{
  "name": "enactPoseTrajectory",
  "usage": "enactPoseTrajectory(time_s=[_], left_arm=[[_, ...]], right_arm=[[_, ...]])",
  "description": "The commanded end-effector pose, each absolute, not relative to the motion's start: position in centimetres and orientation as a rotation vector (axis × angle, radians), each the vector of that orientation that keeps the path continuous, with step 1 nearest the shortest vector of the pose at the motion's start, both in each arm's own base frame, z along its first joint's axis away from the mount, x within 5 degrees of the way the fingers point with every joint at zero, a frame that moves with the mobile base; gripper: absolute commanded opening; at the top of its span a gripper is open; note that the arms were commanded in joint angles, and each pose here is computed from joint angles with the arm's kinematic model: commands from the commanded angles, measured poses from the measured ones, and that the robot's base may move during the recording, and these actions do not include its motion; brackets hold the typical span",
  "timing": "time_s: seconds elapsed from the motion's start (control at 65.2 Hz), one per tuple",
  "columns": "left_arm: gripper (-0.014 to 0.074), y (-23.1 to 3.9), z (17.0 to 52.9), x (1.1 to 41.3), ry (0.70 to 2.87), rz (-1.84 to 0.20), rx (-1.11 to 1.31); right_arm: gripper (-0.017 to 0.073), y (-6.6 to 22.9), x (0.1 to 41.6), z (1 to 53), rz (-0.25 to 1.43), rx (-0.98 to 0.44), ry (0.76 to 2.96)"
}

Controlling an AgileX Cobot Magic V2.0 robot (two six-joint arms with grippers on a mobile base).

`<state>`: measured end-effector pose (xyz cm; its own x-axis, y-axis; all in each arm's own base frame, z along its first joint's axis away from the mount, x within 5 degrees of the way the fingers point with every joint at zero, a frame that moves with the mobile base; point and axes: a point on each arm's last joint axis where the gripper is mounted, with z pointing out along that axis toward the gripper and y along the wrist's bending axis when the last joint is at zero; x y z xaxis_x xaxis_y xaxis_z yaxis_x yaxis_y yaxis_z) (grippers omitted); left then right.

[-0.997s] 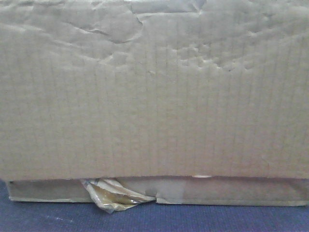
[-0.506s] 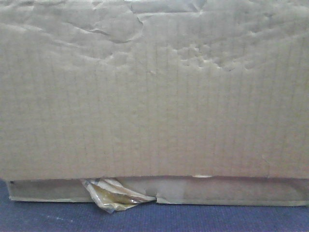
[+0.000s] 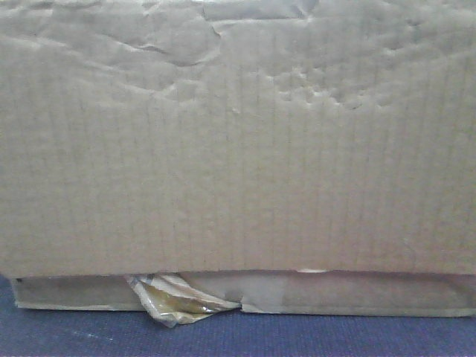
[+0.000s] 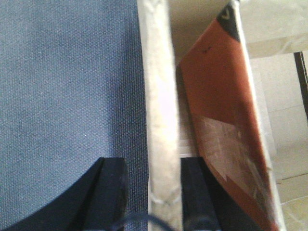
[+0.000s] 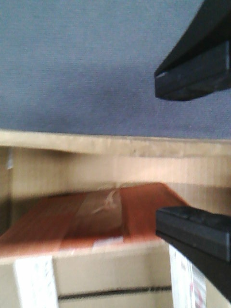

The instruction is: Stack two boxes on right shelf middle

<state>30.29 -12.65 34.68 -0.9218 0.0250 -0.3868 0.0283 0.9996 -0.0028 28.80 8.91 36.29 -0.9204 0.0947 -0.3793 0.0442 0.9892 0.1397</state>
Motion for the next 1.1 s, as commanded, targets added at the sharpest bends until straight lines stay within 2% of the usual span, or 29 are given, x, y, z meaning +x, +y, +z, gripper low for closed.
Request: enactPoseTrajectory(time_s=[0.0, 0.184, 0.245, 0.445, 0.659, 1.089], left_arm=[[0.0176, -12.6, 34.8, 30.2, 2.739, -0.014, 0.035], [0.0176, -12.5, 34.8, 30.2, 2.738, -0.012, 0.036], [0.0176, -12.5, 34.8, 30.2, 2.738, -0.012, 0.036], [0.0176, -12.5, 34.8, 30.2, 2.738, -0.012, 0.036], [0.0176, -12.5, 34.8, 30.2, 2.738, -0.012, 0.036], [0.0176, -12.5, 34.8, 30.2, 2.738, -0.012, 0.036]], right_arm=[[0.0321, 8.9, 28.7, 35.2, 0.161, 0.099, 2.775], [0.0204, 8.8, 28.5, 35.1, 0.159, 0.099, 2.780], [0.0190, 8.8, 28.4, 35.2, 0.161, 0.099, 2.776], [0.0190, 8.7, 28.3, 34.6, 0.153, 0.100, 2.794], [0.0190, 10.1, 27.8, 34.4, 0.148, 0.026, 2.804], [0.0190, 9.8, 27.9, 34.4, 0.099, 0.016, 2.793]])
